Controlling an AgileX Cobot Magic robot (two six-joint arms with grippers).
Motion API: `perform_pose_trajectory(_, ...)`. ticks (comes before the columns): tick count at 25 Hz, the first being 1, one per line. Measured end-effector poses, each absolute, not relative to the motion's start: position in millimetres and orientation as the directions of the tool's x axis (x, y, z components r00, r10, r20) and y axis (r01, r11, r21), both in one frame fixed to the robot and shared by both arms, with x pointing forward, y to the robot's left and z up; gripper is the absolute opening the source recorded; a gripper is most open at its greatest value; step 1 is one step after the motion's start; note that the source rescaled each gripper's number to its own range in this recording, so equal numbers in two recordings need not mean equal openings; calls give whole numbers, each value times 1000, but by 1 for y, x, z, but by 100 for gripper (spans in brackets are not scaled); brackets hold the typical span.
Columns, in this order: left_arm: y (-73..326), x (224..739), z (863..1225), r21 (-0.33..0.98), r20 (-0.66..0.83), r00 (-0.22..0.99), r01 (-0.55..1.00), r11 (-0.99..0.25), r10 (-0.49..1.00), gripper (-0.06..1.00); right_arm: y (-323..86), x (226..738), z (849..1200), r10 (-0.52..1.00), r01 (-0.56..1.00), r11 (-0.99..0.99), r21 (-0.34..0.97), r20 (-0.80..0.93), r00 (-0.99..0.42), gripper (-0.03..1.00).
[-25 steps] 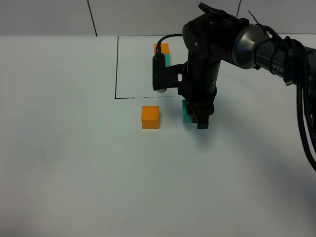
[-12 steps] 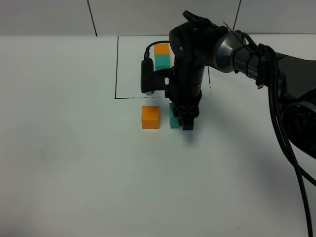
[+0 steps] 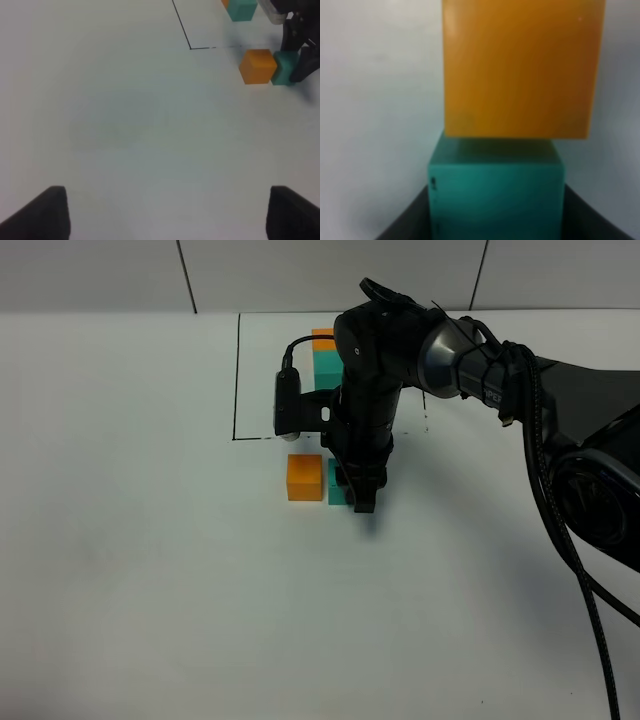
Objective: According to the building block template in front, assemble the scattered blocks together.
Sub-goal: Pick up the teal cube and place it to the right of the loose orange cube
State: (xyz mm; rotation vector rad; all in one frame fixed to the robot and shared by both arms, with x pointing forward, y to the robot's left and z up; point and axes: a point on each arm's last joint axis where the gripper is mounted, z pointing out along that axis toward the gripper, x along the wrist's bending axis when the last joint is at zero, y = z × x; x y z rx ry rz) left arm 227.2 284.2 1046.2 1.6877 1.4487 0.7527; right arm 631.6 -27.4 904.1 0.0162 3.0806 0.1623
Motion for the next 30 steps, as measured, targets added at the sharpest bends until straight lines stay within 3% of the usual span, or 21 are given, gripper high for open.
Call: perform_pose_trajectory(30,284,227,1046,849,-48,178,526,-54,983,83,-22,633,901,59,50,984,170,-45,-997,1)
